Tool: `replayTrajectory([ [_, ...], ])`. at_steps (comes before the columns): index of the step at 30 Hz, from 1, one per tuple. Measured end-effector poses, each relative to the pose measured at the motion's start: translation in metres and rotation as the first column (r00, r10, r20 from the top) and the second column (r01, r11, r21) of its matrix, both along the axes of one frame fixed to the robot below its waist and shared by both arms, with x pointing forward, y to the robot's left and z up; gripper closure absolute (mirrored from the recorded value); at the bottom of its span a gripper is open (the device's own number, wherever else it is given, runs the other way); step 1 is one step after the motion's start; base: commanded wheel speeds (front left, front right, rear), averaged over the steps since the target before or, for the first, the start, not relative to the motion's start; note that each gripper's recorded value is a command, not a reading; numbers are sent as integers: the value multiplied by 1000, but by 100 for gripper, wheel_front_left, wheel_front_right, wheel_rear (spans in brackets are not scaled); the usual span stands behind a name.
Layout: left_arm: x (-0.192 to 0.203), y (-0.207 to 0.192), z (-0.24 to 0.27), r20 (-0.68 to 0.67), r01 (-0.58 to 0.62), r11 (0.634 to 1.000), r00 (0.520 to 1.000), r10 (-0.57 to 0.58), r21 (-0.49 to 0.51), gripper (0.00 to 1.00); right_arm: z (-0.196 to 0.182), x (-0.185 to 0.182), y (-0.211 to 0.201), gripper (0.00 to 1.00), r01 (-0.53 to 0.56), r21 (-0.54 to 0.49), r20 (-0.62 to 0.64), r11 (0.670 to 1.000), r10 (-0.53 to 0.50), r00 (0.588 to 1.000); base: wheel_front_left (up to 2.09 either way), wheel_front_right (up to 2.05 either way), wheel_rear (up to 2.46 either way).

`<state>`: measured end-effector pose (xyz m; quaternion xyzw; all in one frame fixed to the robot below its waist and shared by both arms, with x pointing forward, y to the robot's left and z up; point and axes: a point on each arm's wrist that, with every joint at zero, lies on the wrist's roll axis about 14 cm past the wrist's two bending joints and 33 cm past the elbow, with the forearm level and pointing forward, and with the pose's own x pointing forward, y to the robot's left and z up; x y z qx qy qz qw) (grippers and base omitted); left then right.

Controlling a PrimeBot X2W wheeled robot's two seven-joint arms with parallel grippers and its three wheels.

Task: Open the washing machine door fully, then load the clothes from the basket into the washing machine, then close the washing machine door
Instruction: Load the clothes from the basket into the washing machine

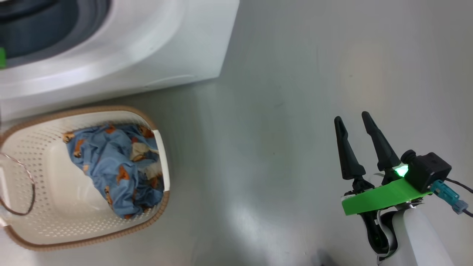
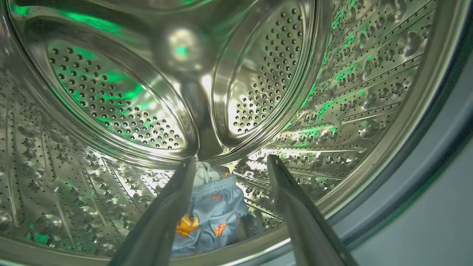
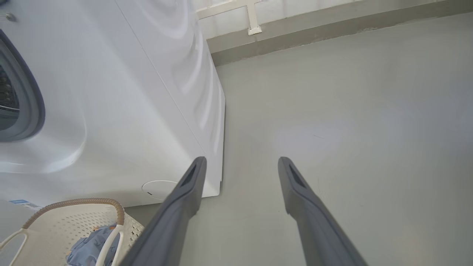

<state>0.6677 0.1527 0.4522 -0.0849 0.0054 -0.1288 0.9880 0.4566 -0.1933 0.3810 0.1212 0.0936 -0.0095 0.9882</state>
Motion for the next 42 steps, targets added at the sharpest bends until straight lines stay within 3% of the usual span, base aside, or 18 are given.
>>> replayTrajectory([
  [11,-45,-1,30,31,-7,1000,999,8,-14,0,30,-1,9,0,-21,17,64,1000,20,998,0,0,0],
  [27,-118,40,76,111,-116,993,987,119,-36,0,74,-21,16,0,-37,24,149,999,34,988,0,0,0],
  [42,-195,52,63,94,-179,984,979,181,-20,0,102,-39,16,0,-41,6,209,999,39,977,0,0,0],
])
